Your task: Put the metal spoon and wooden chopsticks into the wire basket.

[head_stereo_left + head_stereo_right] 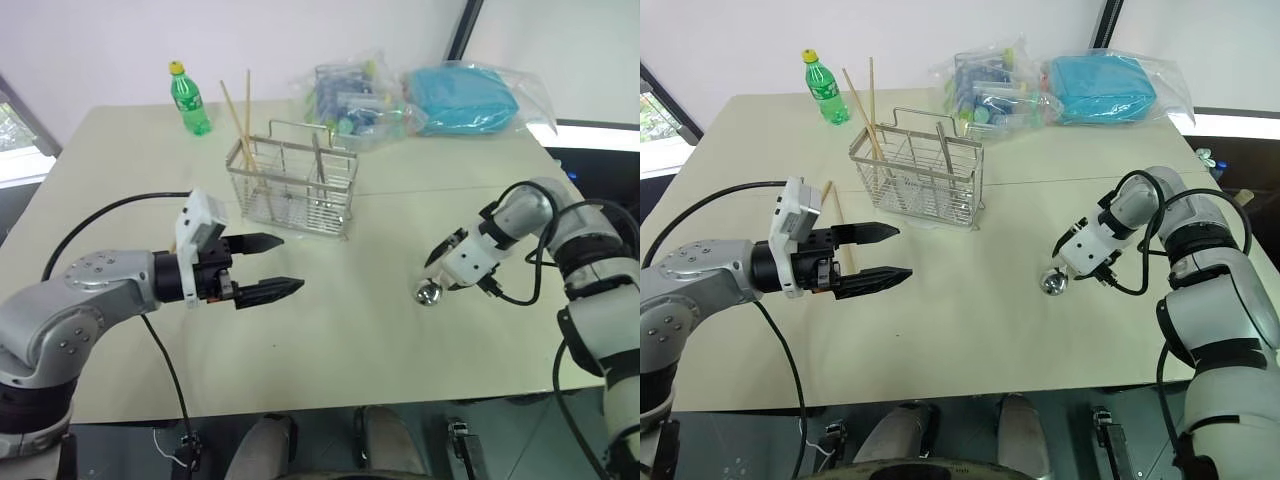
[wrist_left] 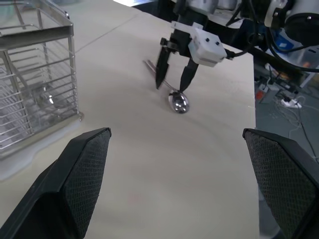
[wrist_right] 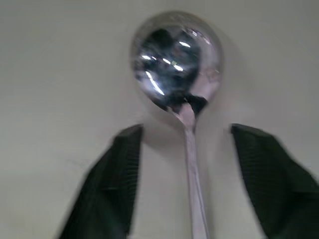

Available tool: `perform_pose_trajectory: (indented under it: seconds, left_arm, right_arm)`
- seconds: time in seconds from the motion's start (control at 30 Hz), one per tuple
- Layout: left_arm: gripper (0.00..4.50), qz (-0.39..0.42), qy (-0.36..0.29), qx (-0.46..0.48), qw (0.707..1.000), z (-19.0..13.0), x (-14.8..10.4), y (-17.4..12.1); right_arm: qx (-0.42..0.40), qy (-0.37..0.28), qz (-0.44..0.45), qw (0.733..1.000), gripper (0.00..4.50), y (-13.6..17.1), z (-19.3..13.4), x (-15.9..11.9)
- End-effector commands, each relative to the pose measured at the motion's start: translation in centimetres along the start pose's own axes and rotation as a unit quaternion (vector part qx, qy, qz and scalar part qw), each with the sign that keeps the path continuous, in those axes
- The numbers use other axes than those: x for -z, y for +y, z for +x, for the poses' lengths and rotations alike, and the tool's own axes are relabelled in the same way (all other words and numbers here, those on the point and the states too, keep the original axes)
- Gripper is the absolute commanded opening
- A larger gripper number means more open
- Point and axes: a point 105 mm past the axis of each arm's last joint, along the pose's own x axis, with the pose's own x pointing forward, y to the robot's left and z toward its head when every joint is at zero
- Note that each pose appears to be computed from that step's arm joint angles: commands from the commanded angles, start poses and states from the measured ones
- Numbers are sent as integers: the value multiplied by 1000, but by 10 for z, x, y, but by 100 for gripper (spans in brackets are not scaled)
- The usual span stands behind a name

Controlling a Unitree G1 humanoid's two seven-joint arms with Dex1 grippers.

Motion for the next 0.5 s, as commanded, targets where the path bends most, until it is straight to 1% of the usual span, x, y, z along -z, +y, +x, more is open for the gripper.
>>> perform_pose_trajectory:
  seconds: [0.03, 0.07, 0.1, 0.3, 0.4, 0.47, 0.5]
  left_arm:
    - [450, 14, -9, -1, 1000, -1, -7, 0]
    - [450, 14, -9, -2, 1000, -1, -8, 0]
    - [450, 15, -9, -3, 1000, 0, -8, 0]
    - [450, 19, -12, -5, 1000, 0, -11, 4]
    - [450, 23, -14, -12, 1000, -1, -13, 8]
    - [450, 27, -17, -20, 999, -5, -16, 11]
    - [450, 29, -20, -25, 999, -7, -18, 13]
  right_arm:
    - [22, -15, -6, 1000, 61, -6, -3, -4]
    - [24, -18, -7, 1000, 16, -6, -3, -5]
    - [25, -21, -7, 999, 7, -6, -3, -5]
    - [54, -38, -13, 998, 7, -11, -5, -11]
    - [80, -74, -3, 994, 7, -15, -11, -21]
    - [120, -129, 26, 984, 7, -24, -19, -36]
    - [142, -174, 55, 973, 7, -31, -27, -48]
